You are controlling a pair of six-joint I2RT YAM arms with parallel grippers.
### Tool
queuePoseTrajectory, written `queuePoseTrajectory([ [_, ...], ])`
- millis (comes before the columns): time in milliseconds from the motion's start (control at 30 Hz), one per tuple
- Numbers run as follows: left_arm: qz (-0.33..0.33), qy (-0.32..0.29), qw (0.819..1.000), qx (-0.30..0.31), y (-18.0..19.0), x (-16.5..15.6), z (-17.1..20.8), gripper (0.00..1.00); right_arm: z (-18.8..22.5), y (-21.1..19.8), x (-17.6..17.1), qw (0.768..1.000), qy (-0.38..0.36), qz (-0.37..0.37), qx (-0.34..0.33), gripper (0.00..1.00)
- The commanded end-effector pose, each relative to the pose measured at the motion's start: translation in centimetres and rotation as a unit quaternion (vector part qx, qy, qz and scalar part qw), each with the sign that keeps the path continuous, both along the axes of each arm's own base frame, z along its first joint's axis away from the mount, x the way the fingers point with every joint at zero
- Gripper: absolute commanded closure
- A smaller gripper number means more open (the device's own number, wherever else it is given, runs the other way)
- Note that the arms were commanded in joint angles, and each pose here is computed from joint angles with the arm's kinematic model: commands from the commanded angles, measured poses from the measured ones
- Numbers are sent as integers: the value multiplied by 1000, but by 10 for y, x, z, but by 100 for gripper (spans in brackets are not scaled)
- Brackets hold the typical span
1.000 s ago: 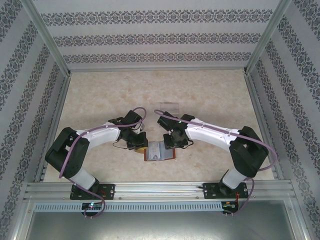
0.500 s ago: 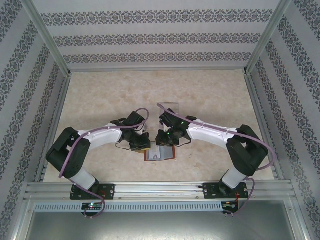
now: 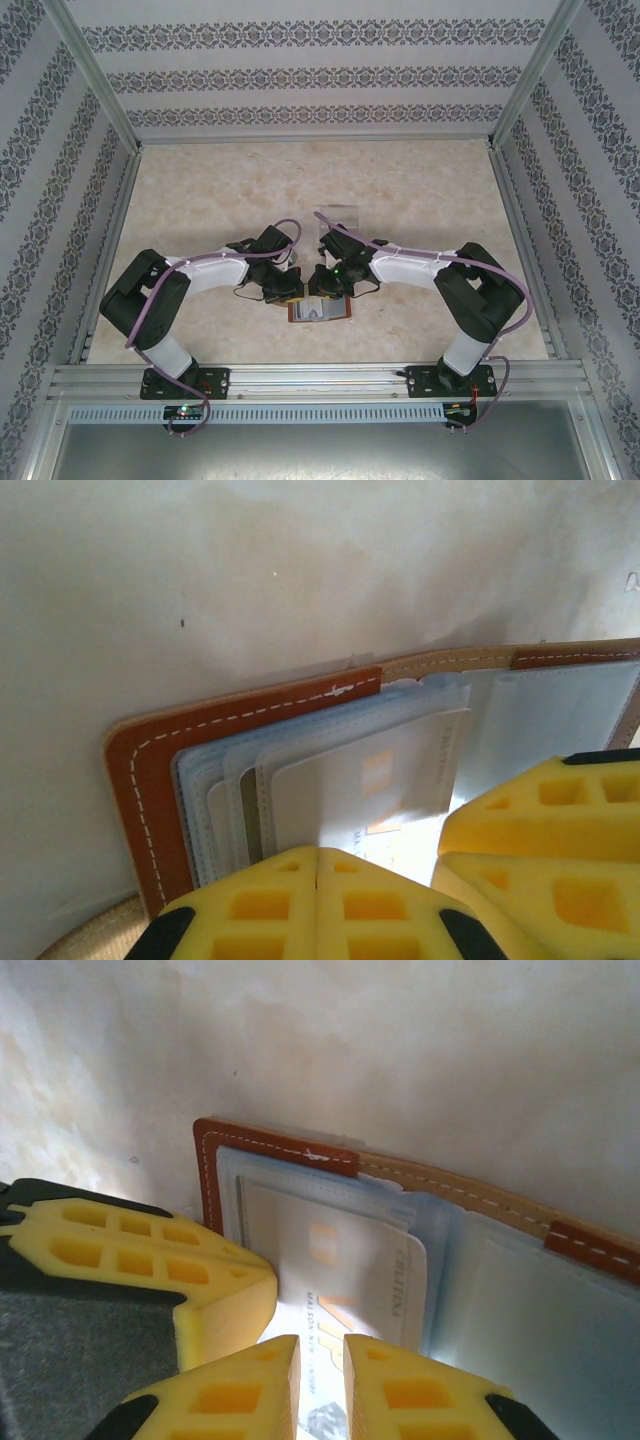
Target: Take the credit cards out of the card holder
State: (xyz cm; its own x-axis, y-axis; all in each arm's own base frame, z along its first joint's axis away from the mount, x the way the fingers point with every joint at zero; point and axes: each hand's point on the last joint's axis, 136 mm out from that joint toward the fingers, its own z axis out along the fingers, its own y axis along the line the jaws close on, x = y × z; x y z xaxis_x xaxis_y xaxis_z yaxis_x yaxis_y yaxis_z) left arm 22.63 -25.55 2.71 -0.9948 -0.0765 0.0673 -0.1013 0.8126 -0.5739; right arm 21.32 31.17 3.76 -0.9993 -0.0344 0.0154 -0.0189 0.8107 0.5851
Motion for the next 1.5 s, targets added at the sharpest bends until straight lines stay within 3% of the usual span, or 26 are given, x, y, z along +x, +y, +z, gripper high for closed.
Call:
queuePoseTrajectory([
  [0, 0, 23, 999, 27, 7, -11, -20, 95, -10, -6, -2, 1000, 10, -8, -11, 81],
  [367, -5, 19, 998, 60, 18, -12, -21, 95, 5, -13, -2, 1000, -11, -18, -5, 77],
  [667, -9, 19, 998, 65, 19, -12, -20, 95, -7, -11, -5, 1000, 1, -15, -8, 77],
  [1167, -8, 19, 998, 65, 20, -12, -20, 95, -23, -31, -7, 998, 0, -19, -65, 77],
  [1467, -13, 13, 996, 86, 26, -12, -18, 95, -8, -40, -6, 996, -15, -18, -83, 77],
])
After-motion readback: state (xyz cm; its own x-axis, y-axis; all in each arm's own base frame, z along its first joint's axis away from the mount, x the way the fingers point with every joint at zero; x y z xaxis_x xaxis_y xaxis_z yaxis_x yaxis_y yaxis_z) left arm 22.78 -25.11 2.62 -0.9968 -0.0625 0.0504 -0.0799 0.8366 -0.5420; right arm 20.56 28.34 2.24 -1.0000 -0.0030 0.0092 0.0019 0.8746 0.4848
